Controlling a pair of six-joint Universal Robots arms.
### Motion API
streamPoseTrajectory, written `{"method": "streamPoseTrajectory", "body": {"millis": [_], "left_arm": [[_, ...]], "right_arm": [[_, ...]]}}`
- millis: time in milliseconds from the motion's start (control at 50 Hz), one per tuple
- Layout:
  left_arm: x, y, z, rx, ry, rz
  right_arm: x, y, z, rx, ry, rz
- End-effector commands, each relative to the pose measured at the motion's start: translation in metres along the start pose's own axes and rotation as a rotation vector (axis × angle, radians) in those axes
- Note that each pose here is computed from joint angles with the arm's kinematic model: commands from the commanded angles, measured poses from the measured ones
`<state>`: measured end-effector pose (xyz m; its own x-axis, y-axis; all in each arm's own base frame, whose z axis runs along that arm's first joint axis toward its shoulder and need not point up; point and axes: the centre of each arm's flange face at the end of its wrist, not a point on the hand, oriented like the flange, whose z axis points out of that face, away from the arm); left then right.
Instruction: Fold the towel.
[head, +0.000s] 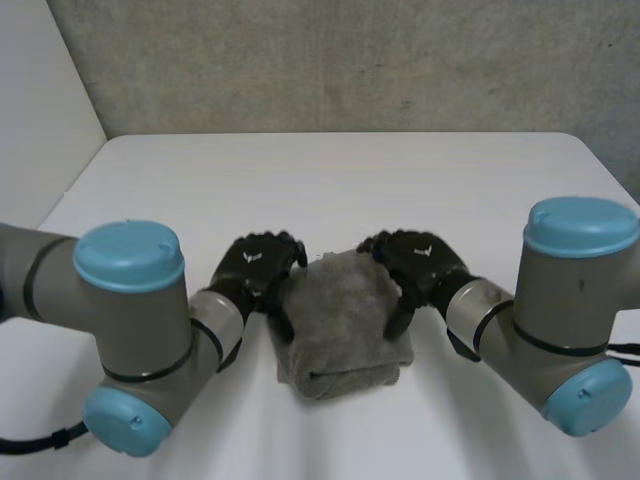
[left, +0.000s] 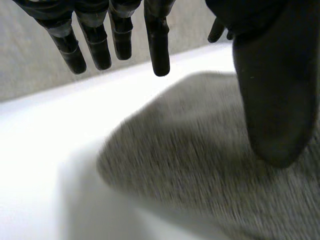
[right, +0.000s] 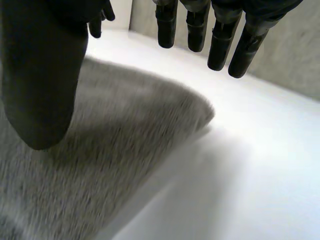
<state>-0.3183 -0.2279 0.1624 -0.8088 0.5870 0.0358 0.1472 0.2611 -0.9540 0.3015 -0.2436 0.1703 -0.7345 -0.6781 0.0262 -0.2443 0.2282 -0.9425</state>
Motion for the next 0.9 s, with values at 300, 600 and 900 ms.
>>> {"method": "streamPoseTrajectory", "body": {"millis": [300, 600, 900], "left_arm": [[-0.023, -0.165, -0.066, 0.335, -0.194, -0.025], [-0.044, -0.170, -0.070, 0.294, -0.302, -0.046], [-0.044, -0.169, -0.070, 0.287, -0.304, -0.048]], "right_arm": [[0.036, -0.153, -0.080, 0.287, 0.377, 0.031], [0.048, -0.148, -0.078, 0.262, 0.417, 0.014], [0.049, -0.149, -0.079, 0.281, 0.426, 0.015]]}}
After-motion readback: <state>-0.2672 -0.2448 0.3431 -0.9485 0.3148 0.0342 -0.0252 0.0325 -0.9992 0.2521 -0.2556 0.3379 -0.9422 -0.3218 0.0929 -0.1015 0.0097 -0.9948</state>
